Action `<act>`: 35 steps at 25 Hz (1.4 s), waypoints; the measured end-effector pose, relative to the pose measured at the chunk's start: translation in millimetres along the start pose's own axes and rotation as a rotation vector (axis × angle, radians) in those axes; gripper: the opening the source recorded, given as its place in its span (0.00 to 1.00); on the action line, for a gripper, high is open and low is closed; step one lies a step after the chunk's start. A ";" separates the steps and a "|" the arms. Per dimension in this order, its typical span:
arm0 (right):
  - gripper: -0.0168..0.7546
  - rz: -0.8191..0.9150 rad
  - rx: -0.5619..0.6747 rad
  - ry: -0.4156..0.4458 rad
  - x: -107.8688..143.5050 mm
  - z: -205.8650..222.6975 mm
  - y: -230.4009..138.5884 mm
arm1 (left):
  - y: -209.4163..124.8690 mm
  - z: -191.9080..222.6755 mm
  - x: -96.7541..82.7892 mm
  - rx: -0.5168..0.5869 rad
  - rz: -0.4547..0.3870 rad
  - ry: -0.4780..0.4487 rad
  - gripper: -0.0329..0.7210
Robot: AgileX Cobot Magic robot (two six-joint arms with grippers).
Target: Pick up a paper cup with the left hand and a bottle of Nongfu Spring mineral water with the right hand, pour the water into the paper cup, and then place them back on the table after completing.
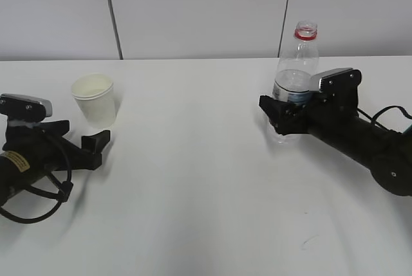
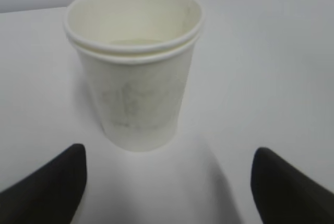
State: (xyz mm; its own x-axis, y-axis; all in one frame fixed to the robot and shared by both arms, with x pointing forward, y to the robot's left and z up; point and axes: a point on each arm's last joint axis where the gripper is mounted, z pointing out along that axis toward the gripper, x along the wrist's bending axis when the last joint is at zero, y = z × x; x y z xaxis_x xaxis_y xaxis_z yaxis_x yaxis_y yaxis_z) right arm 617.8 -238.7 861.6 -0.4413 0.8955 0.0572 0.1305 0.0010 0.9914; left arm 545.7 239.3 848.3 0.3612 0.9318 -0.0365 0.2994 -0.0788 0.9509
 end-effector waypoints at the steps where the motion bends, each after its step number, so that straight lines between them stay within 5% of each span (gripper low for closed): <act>1: 0.88 0.001 0.004 0.002 0.5 -0.7 -0.8 | -1.6 -1.5 -0.4 0.008 -0.002 0.000 0.82; 35: 0.86 0.059 0.078 -0.108 21.5 -74.5 14.8 | 9.8 -14.8 -5.2 -0.016 0.014 -0.021 0.82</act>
State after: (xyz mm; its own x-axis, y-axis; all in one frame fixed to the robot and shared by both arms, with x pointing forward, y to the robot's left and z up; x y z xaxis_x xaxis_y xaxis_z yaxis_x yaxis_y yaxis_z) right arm 544.0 -252.5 886.2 -0.3336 0.9376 0.0980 0.2234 -0.0224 0.9745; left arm 533.7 239.0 862.3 0.3838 0.9229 -0.0294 0.2799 -0.0859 0.9562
